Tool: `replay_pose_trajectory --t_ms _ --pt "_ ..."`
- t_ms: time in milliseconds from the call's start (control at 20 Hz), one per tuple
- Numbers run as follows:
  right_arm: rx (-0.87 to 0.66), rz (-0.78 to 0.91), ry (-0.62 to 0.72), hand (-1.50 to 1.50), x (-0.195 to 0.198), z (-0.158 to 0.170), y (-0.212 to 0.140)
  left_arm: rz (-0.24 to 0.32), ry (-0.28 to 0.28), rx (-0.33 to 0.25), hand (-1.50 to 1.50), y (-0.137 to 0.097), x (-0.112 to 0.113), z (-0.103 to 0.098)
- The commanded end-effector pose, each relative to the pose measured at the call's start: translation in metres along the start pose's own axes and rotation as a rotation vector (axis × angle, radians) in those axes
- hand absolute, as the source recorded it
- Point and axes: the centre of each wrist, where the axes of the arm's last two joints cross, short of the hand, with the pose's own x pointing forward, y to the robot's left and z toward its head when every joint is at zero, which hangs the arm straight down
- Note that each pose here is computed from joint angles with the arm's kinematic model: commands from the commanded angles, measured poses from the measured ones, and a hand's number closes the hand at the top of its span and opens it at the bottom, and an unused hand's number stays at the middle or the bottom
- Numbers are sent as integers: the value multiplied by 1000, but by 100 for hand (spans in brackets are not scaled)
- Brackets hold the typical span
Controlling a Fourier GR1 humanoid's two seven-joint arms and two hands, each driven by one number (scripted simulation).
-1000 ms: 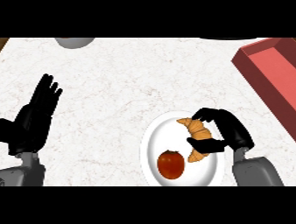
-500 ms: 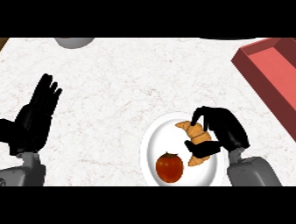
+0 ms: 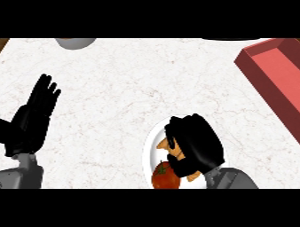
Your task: Pick the croissant from the plate and place it in the cardboard box
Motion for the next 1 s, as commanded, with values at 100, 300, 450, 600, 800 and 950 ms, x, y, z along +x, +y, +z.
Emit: replay_pose_trajectory --t_ms 100,300,450,600,800,950 --pt "-62 116 -87 150 29 19 -30 -9 -1 8 0 -22 -6 5" --pt "-178 -23 -64 150 58 51 -73 11 4 18 0 -18 0 0" --pt "-369 -141 35 150 40 59 -101 9 -5 18 0 2 1 -1" --pt "-461 -162 130 150 28 51 -124 5 -11 1 0 -6 -1 -1" --pt "-571 -164 238 150 10 61 -146 6 -4 -2 0 -3 -3 10" --pt "-581 -176 298 150 -3 52 -169 12 -23 8 0 -2 9 -8"
